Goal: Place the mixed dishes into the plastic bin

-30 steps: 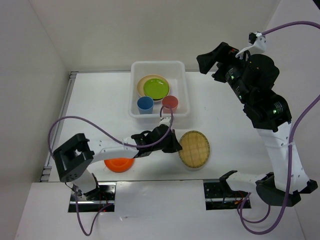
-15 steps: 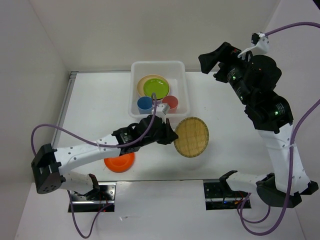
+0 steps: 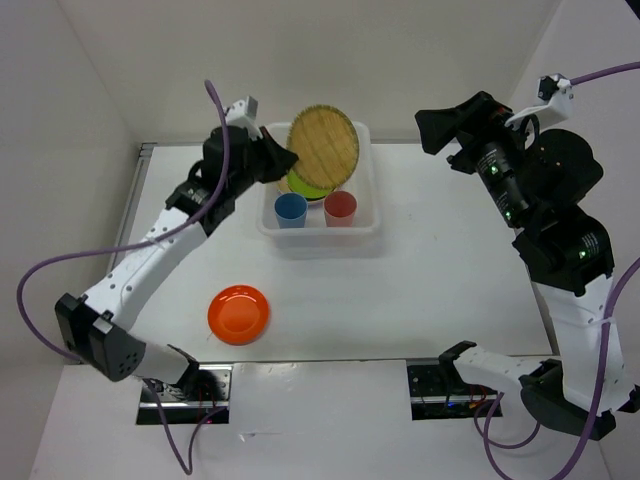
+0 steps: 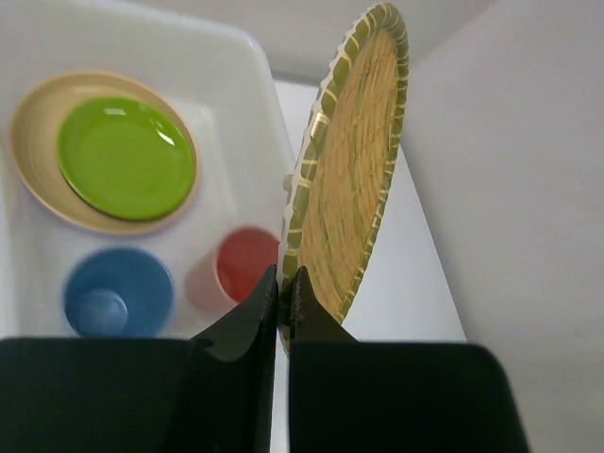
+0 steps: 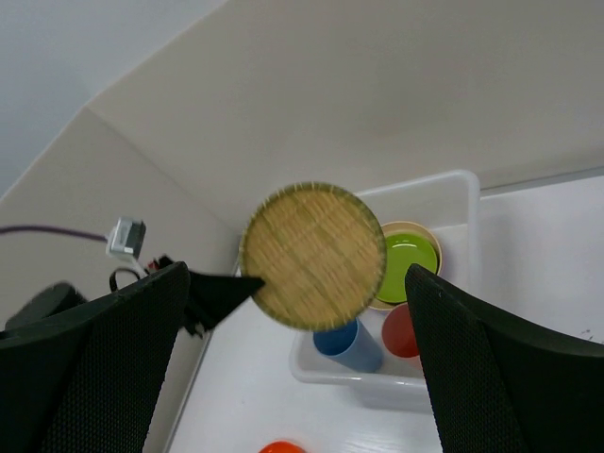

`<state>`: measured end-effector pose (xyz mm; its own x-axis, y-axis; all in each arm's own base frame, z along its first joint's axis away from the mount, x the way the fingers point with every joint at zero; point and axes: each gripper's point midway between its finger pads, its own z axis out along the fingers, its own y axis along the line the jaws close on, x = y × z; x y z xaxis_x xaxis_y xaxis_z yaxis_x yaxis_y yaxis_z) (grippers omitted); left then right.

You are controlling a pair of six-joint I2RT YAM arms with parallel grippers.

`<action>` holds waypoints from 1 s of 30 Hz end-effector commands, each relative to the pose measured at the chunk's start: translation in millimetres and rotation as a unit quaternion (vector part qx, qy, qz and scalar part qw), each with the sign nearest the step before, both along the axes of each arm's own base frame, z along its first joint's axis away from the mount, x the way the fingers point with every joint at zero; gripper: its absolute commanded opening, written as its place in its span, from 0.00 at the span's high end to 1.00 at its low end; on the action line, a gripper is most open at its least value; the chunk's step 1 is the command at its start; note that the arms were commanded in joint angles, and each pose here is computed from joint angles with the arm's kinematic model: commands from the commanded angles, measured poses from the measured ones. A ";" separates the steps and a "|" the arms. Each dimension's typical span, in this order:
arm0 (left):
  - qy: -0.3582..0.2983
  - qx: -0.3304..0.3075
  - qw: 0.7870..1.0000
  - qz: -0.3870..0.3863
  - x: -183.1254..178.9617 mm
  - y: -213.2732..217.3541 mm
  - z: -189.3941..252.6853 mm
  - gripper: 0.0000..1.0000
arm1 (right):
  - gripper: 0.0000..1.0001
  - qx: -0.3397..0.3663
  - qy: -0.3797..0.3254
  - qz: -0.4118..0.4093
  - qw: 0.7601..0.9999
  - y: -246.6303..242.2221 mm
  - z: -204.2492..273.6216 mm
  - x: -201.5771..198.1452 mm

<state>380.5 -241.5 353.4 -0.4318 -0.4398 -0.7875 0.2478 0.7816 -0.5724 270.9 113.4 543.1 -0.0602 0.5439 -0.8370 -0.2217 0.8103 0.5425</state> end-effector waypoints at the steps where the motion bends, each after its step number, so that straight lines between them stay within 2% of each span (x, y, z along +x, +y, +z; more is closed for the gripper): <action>1: -0.044 -0.016 0.999 -0.029 41.8 12.7 33.9 1.00 | 0.01 0.014 -0.016 -0.007 1.000 -2.7 7.2 0.8; 2: -0.042 -0.020 0.998 -0.045 50.0 12.5 35.0 1.00 | 0.01 0.018 -0.016 -0.002 1.000 -0.9 7.4 0.1; 3: -0.014 -0.013 0.999 -0.034 75.0 21.3 11.9 1.00 | 0.01 0.016 -0.012 -0.002 1.000 -0.1 3.8 1.7; 4: 0.000 -0.004 0.999 -0.034 84.7 24.3 3.6 1.00 | 0.01 0.013 -0.008 0.003 1.000 1.4 1.5 1.1; 5: -0.013 -0.005 0.999 -0.037 95.6 25.1 16.0 1.00 | 0.01 0.013 -0.008 0.003 1.000 1.4 1.5 1.1; 6: 0.012 0.007 0.999 -0.038 114.7 24.3 -11.3 1.00 | 0.01 0.013 -0.008 0.007 1.000 2.9 1.5 0.6; 10: 0.051 0.019 0.998 -0.040 153.5 31.5 -55.3 1.00 | 0.01 0.013 -0.008 0.007 1.000 1.1 1.7 -3.1; 11: 0.073 0.026 0.996 -0.047 161.3 28.2 -78.7 1.00 | 0.01 0.011 -0.004 0.007 1.000 1.9 -1.9 -1.5; 22: 0.156 0.059 0.986 -0.012 189.8 33.8 -181.7 1.00 | 0.01 0.003 0.013 0.007 1.000 6.1 -13.0 6.9; 26: 0.166 0.064 0.984 -0.008 198.6 33.1 -191.9 1.00 | 0.01 0.004 0.019 0.012 1.000 10.0 -15.9 10.2; 28: 0.178 0.070 0.982 -0.002 198.3 35.6 -199.5 0.90 | 0.01 0.004 0.019 0.012 1.000 10.0 -15.9 10.2; 30: 0.178 0.072 0.981 0.003 199.4 37.5 -200.0 0.73 | 0.01 0.004 0.019 0.012 1.000 10.0 -15.9 10.2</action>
<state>567.6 -207.0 142.3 -0.7253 -0.3397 -0.5988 0.0319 0.8522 -0.5222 278.9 123.1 522.8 -0.1184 0.5348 -0.8366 -0.2136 0.8091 0.5475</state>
